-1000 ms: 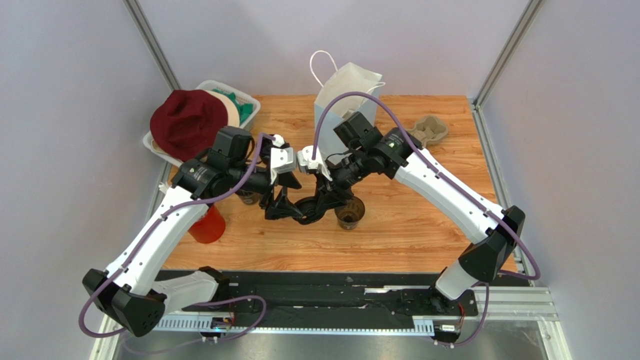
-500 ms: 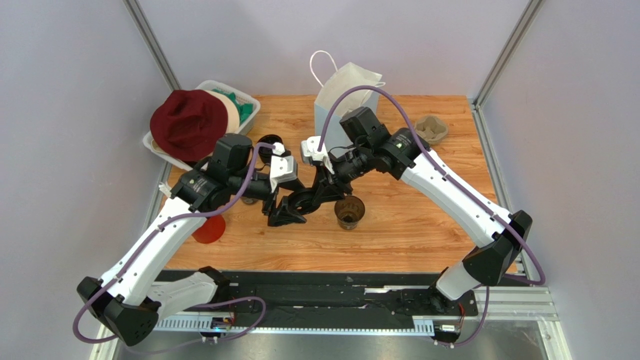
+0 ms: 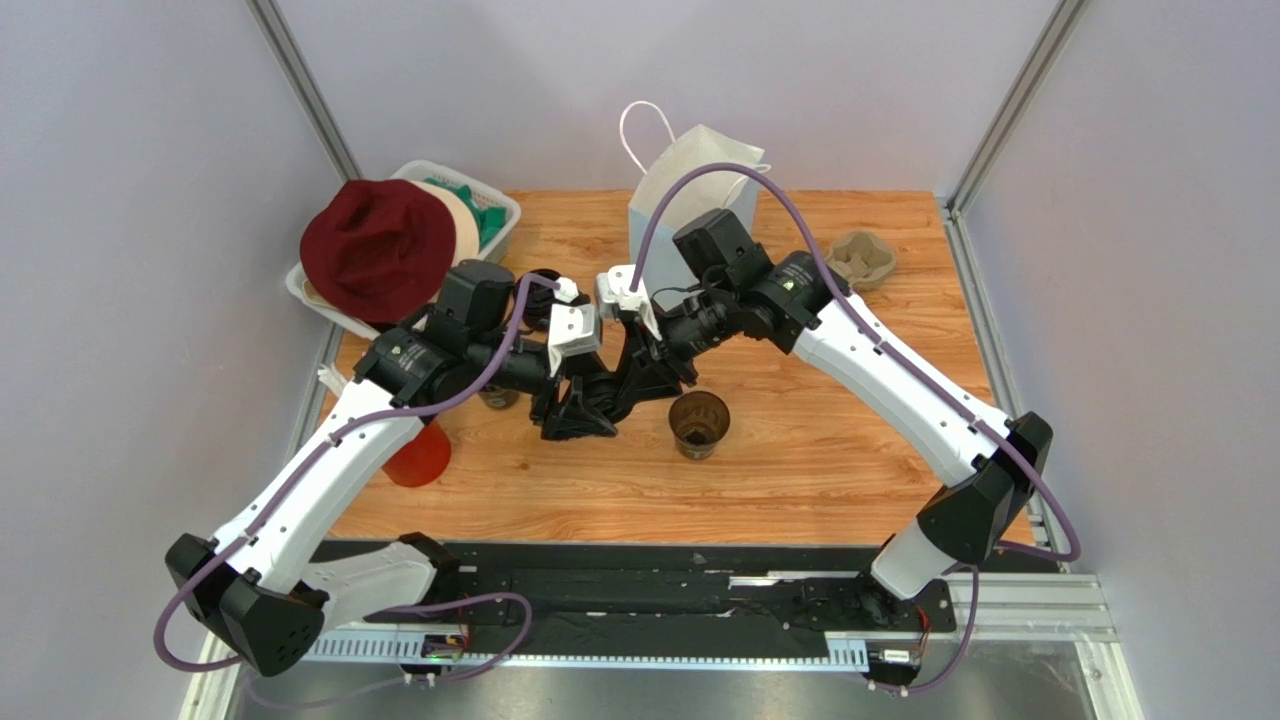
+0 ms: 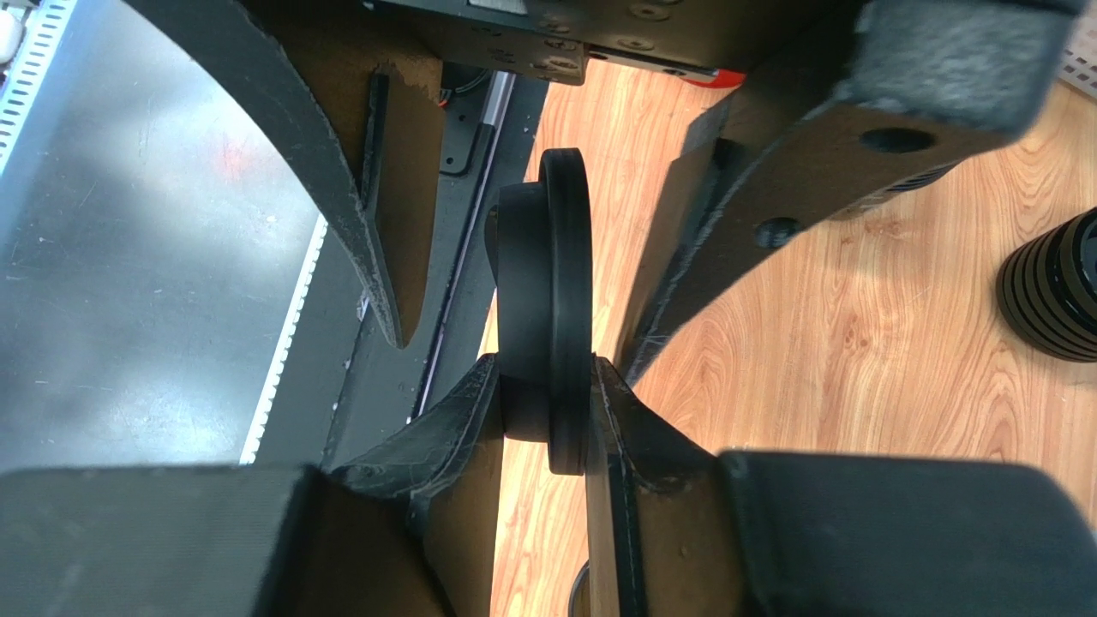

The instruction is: Pack the takeout coffee

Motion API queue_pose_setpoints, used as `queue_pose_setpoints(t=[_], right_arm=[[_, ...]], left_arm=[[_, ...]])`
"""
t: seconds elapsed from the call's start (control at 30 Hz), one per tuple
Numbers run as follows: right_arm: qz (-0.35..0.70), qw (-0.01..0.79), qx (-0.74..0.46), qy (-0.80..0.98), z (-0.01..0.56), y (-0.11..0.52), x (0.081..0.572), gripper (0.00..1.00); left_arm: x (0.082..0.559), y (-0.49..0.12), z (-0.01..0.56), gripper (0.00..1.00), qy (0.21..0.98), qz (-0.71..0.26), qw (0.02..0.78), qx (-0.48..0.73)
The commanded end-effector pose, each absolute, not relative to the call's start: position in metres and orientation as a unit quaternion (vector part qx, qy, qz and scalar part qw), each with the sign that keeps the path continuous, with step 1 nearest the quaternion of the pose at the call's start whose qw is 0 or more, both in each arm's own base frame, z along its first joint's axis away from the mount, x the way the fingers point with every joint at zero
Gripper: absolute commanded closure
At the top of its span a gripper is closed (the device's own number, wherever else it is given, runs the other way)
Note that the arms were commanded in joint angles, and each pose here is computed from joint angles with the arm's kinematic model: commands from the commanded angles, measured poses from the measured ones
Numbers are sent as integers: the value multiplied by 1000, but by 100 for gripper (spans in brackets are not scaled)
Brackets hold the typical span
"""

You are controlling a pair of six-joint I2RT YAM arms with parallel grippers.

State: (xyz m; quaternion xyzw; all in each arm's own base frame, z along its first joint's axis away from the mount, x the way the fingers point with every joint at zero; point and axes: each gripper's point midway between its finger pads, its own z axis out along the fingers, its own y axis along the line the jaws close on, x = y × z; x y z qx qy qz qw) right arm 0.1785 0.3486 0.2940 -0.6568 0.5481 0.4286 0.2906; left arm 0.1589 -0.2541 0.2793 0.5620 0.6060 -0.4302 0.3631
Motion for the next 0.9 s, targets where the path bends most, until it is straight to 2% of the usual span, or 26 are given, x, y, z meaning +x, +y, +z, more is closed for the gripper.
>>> queue_pose_setpoints(t=[0.0, 0.3, 0.4, 0.47, 0.6, 0.63, 0.73, 0.77, 0.87], right_arm=[[441, 305, -650, 538, 309, 358, 183, 100], [433, 301, -651, 545, 302, 358, 186, 100], [429, 302, -653, 547, 299, 356, 186, 100], [426, 302, -654, 547, 297, 355, 185, 100], [417, 311, -657, 546, 298, 352, 186, 97], [414, 314, -656, 546, 299, 351, 187, 95], [409, 330, -653, 546, 311, 347, 190, 80], [406, 337, -650, 547, 316, 345, 193, 70], [403, 368, -638, 544, 339, 333, 201, 51]], left_arm=[[156, -260, 296, 30, 584, -440, 373, 571], [159, -262, 288, 48, 591, -439, 361, 572], [161, -262, 288, 58, 595, -436, 361, 570], [161, -262, 285, 68, 598, -436, 358, 569], [161, -262, 283, 72, 601, -439, 354, 567], [160, -263, 283, 72, 599, -441, 353, 567], [160, -262, 283, 73, 600, -441, 353, 567], [160, -262, 282, 73, 602, -441, 351, 565], [159, -262, 284, 76, 606, -443, 353, 558]])
